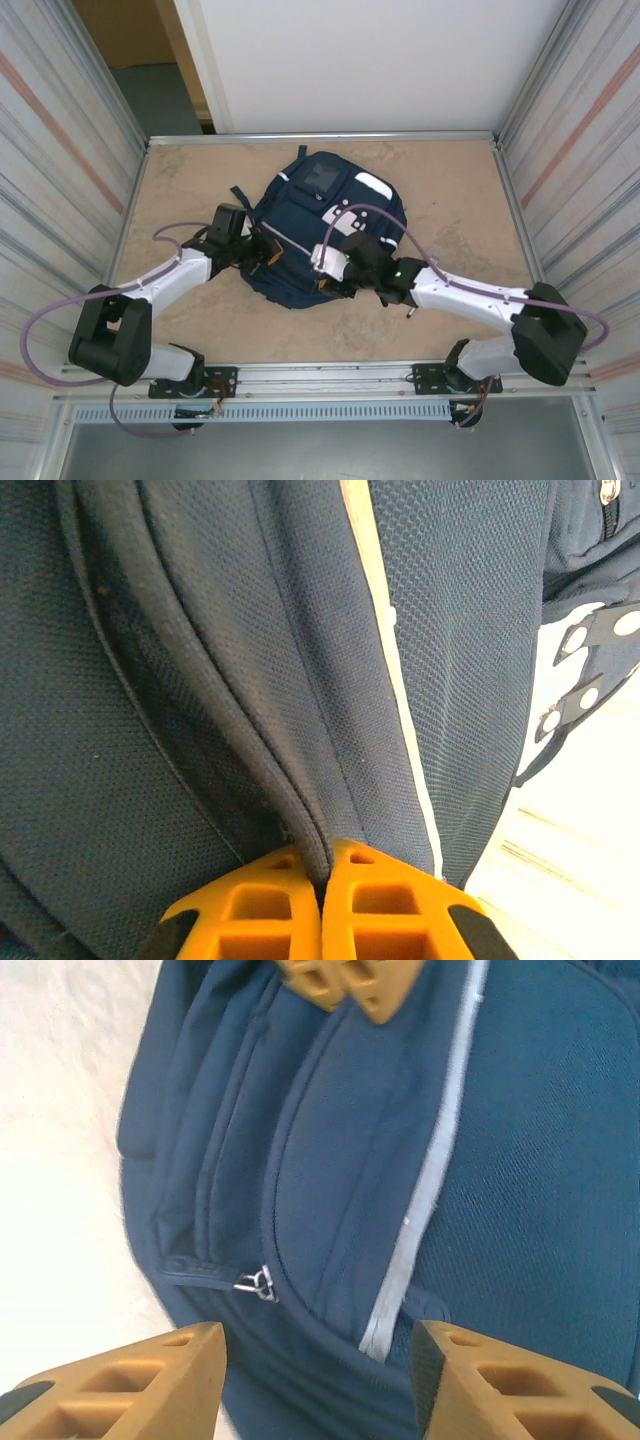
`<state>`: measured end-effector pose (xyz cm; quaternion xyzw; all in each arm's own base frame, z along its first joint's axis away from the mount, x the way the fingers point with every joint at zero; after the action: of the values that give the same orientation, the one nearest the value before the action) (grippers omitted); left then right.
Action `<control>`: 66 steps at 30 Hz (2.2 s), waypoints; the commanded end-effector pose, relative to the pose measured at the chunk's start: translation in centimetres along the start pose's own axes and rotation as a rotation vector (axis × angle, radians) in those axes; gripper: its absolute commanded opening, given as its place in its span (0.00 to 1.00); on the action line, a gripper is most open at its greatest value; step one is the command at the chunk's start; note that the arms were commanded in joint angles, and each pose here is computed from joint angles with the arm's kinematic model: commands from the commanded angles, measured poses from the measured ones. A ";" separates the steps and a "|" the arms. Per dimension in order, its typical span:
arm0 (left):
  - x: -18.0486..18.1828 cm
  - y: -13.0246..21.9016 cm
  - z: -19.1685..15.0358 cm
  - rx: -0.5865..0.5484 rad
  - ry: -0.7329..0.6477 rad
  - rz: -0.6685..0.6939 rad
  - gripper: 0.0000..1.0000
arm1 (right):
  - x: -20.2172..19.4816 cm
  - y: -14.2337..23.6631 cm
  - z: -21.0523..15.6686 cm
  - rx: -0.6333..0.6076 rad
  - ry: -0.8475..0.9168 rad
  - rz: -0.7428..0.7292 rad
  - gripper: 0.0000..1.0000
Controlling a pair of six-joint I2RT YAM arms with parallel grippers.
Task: Pack books, pencil case, and school supplies into a backpack
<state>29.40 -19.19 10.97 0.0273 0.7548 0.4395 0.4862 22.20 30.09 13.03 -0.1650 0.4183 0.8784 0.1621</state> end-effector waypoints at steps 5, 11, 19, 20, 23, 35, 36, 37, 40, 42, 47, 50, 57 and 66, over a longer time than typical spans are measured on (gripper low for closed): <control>-1.8 1.0 -1.4 0.070 -0.093 -0.034 0.00 | -0.9 -3.8 -1.8 0.103 0.358 -0.001 0.51; -2.2 1.2 -1.5 0.077 -0.146 -0.042 0.00 | -2.3 -3.9 -1.5 0.034 0.359 -0.021 0.33; -4.6 4.3 -2.3 -0.029 -0.460 -0.093 0.44 | -2.3 -2.6 1.4 -0.104 0.324 -0.012 0.08; -5.0 5.0 -2.9 -0.062 -0.546 -0.106 0.44 | -2.3 -2.5 1.8 -0.124 0.315 -0.008 0.08; -5.2 6.4 -5.1 -0.127 -0.746 -0.126 0.43 | -2.2 -1.8 2.6 -0.185 0.278 0.001 0.06; -2.2 3.2 -10.0 -0.121 -0.891 -0.096 0.39 | -2.8 -0.1 4.6 -0.349 0.125 0.064 0.06; -2.4 2.8 -10.1 -0.133 -0.897 -0.082 0.40 | -2.9 -0.2 4.6 -0.349 0.115 0.066 0.06; -2.5 2.5 -10.2 -0.144 -0.900 -0.068 0.41 | -2.9 -0.3 4.6 -0.350 0.107 0.072 0.06; -2.9 1.9 -10.3 -0.166 -0.908 -0.047 0.42 | -2.7 -0.4 4.7 -0.357 0.091 0.088 0.05; -2.6 1.6 -9.5 -0.198 -0.888 0.004 0.42 | -2.7 -0.3 4.8 -0.361 0.080 0.095 0.05; -1.6 0.7 -8.4 -0.226 -0.875 0.094 0.40 | -2.7 0.0 5.0 -0.363 0.073 0.097 0.04; -1.7 -0.2 -8.7 -0.200 -0.891 0.101 0.34 | -2.9 0.2 5.0 -0.360 0.073 0.086 0.03; -2.0 -0.7 -9.0 -0.179 -0.911 0.106 0.20 | -3.2 0.1 4.7 -0.341 0.071 0.071 0.01; -2.0 1.1 -8.2 -0.230 -0.974 0.135 0.00 | -3.6 -0.2 3.7 -0.294 0.086 0.048 0.01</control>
<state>22.94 -25.76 13.03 0.2288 0.4139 0.4606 0.7512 25.16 31.62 13.68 -0.1955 0.3400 0.9144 0.0999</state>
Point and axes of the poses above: each hand's point on the last joint's axis, 136 mm out from that joint toward the fingers, its own y axis back along the fingers, its own x axis along the line the jaws close on, z = x × y, the point moved 1 cm from there along y, back along the fingers, and after that the axes turned 12 degrees about y, right-handed, at the moved point
